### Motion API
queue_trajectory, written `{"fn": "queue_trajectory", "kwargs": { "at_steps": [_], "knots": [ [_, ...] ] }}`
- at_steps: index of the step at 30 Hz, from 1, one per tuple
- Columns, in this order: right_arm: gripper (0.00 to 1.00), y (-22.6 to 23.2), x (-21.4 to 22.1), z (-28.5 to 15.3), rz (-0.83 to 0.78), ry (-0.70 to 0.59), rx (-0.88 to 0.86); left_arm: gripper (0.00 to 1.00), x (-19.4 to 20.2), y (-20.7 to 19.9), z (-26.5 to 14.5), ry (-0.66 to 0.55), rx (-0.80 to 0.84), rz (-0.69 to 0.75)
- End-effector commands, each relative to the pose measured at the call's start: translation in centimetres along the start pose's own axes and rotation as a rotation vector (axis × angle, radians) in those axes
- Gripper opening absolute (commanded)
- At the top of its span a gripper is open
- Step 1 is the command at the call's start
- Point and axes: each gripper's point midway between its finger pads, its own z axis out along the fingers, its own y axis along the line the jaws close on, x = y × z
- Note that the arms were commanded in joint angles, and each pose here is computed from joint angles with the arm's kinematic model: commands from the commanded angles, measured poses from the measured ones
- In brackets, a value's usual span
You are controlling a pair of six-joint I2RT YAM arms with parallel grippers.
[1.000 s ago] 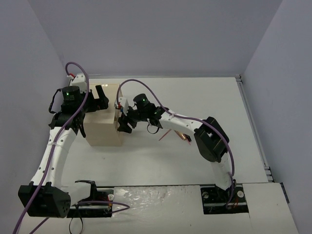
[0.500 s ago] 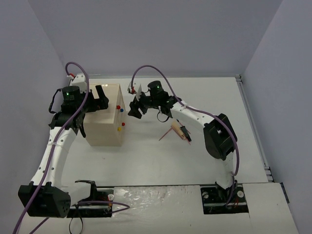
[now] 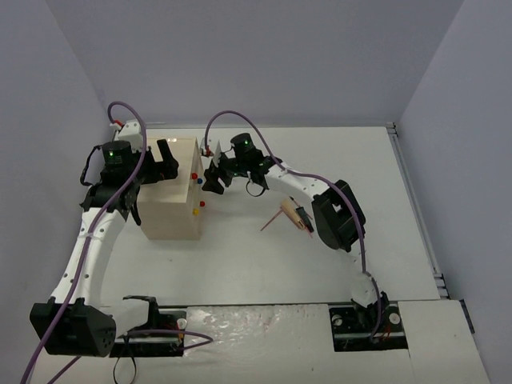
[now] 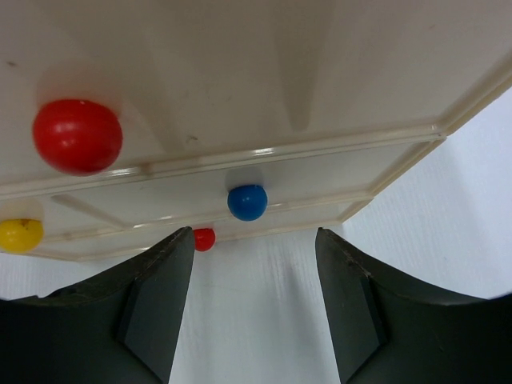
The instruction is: Organize the makeup
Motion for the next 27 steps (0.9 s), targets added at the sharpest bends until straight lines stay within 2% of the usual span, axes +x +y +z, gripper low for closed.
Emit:
{"fn": "queue_trajectory", "kwargs": {
  "at_steps": [1, 18, 23, 27],
  "knots": [
    [0.59, -0.2, -4.9, -0.1, -0.103, -0.115, -0.031, 0.97, 4.0, 0.9, 0.5, 0.151, -0.031, -0.034],
    [0.54, 0.3, -5.3, 1.3, -0.135, -0.139, -0.081, 0.97, 4.1, 1.2, 0.5, 0.153, -0.045, -0.034],
    [0.44, 0.4, -5.4, 1.7, -0.14, -0.146, -0.095, 0.97, 4.1, 1.2, 0.5, 0.153, -0.046, -0.034],
    [0.33, 0.2, -6.0, 1.6, -0.15, -0.155, -0.089, 0.97, 4.2, 1.3, 0.5, 0.155, -0.05, -0.036]
  ]
}}
